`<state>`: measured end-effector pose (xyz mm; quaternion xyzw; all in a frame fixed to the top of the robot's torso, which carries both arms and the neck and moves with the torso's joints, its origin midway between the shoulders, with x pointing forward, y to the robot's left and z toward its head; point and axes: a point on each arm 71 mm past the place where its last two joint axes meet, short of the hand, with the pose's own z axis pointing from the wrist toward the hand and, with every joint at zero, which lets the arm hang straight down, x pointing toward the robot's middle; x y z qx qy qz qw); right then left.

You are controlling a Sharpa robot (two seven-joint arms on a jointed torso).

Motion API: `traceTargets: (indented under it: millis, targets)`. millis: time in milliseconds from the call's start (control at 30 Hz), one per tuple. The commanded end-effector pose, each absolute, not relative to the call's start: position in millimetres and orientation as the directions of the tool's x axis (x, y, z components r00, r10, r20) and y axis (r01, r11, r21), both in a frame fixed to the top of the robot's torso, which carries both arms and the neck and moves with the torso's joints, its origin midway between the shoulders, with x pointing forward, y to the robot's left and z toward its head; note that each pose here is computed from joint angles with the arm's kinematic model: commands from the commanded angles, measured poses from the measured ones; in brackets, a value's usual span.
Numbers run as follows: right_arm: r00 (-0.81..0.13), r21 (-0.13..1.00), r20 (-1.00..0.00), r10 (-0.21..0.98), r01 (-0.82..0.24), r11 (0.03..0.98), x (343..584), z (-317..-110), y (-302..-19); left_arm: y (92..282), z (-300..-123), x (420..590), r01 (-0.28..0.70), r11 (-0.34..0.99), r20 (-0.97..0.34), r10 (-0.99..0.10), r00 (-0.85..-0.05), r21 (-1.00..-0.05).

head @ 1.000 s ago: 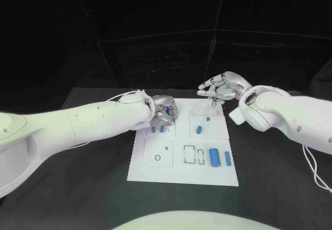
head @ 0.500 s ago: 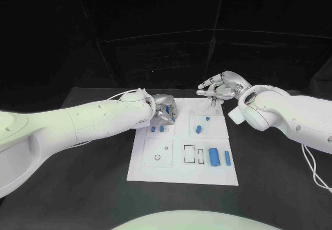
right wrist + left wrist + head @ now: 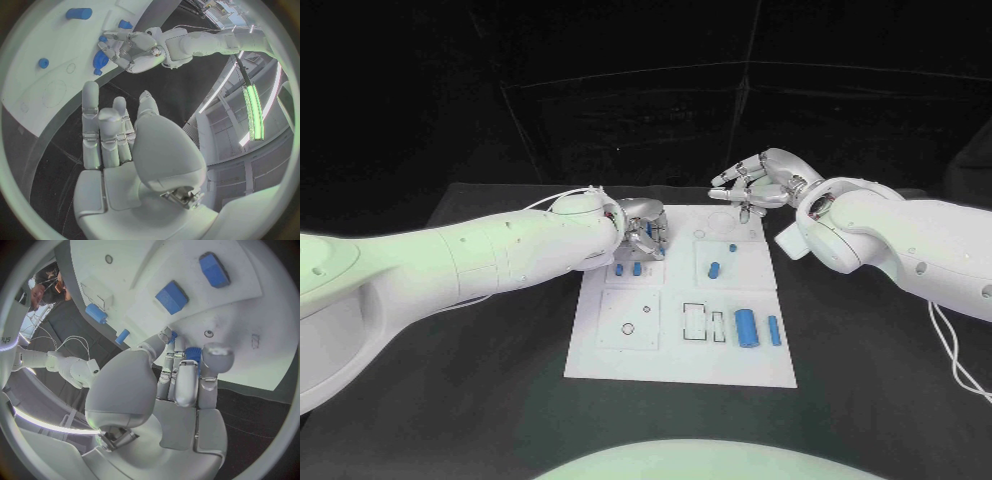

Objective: Assemble the parts on the task board

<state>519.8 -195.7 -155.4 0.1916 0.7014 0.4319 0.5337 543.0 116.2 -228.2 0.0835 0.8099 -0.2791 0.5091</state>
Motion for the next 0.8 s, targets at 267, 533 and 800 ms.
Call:
traceTargets:
  millis: [267, 533, 800]
  targets:
    - [-0.361, 0.811, -0.582, 0.729, -0.203, 0.548, 520, -154, -195, 127.1, -222.9, 540.2, 0.424, 0.807, -0.879, -0.229, -0.417, -0.411]
    - [-0.361, 0.811, -0.583, 0.728, -0.203, 0.549, 520, -154, -195, 137.7, -215.7, 537.3, 0.408, 0.793, -0.865, -0.277, -0.419, -0.452]
    - [-0.360, 0.811, -0.583, 0.728, -0.201, 0.550, 521, -154, -197, 161.2, -212.8, 532.9, 0.372, 0.802, -0.849, -0.288, -0.443, -0.467]
